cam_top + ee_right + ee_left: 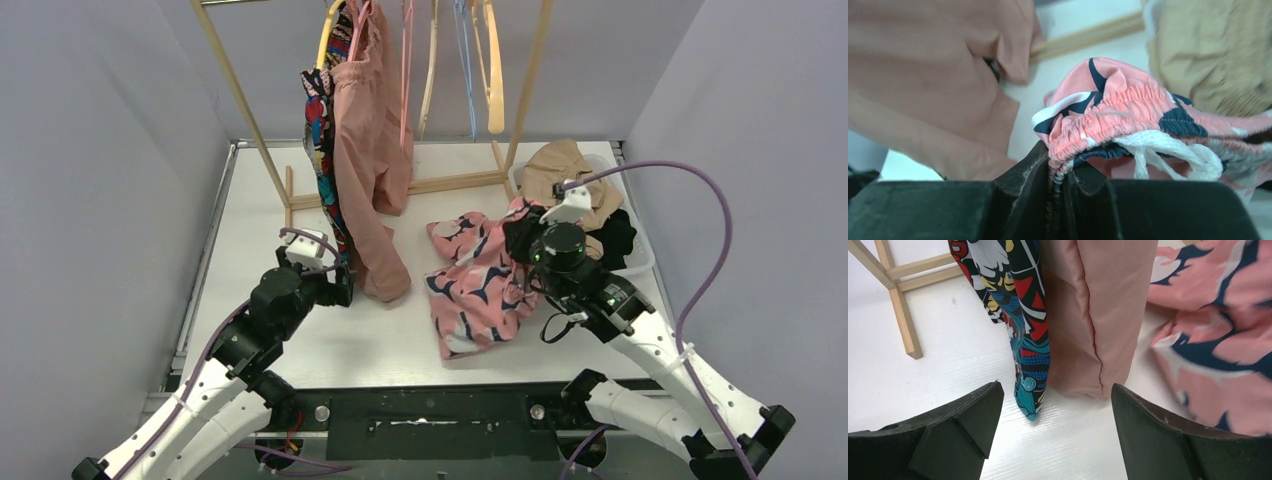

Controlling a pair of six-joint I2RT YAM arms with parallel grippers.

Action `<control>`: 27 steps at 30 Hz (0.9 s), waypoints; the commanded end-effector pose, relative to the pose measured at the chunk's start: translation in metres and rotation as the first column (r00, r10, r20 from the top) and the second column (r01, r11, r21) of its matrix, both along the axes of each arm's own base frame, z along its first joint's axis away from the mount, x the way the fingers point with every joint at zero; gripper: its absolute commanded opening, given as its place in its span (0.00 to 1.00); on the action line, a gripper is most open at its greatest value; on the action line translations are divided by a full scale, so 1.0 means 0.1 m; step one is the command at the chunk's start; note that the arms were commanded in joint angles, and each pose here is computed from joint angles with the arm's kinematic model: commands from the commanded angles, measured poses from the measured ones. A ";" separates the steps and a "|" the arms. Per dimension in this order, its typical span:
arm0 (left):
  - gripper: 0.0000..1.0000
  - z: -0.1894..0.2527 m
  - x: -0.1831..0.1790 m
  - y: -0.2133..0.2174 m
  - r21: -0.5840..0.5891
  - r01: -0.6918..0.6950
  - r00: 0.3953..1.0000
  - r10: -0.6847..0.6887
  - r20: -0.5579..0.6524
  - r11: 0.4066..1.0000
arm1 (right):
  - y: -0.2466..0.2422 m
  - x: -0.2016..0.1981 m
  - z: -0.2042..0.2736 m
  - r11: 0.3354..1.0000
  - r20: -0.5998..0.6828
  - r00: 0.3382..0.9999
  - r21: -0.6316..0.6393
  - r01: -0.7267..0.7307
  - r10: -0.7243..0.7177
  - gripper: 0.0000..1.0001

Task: Remove the shorts from the hanger
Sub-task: Pick up the shorts at the center of the board.

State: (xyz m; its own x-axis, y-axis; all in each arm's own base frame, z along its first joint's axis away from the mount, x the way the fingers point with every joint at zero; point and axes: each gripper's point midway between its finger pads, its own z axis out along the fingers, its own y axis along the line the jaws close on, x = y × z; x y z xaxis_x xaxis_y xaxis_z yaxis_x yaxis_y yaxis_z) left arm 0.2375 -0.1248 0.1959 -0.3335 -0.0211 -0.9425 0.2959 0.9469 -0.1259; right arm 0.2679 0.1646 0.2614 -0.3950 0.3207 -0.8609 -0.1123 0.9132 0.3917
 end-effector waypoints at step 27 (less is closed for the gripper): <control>0.79 0.21 0.04 -0.07 -0.031 0.039 0.998 -0.037 0.044 0.999 | -2.07 0.76 2.71 0.825 0.352 0.794 -0.095 0.557 -0.496 0.01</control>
State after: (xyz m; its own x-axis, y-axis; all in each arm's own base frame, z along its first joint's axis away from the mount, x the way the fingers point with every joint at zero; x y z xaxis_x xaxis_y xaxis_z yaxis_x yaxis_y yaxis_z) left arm 0.2390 -0.1256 0.1913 -0.3516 -0.0157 -0.9360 0.3001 0.9452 -0.1286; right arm 0.3495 -0.0378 0.4875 -0.0210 0.2407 -0.9704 0.3761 0.9012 0.2154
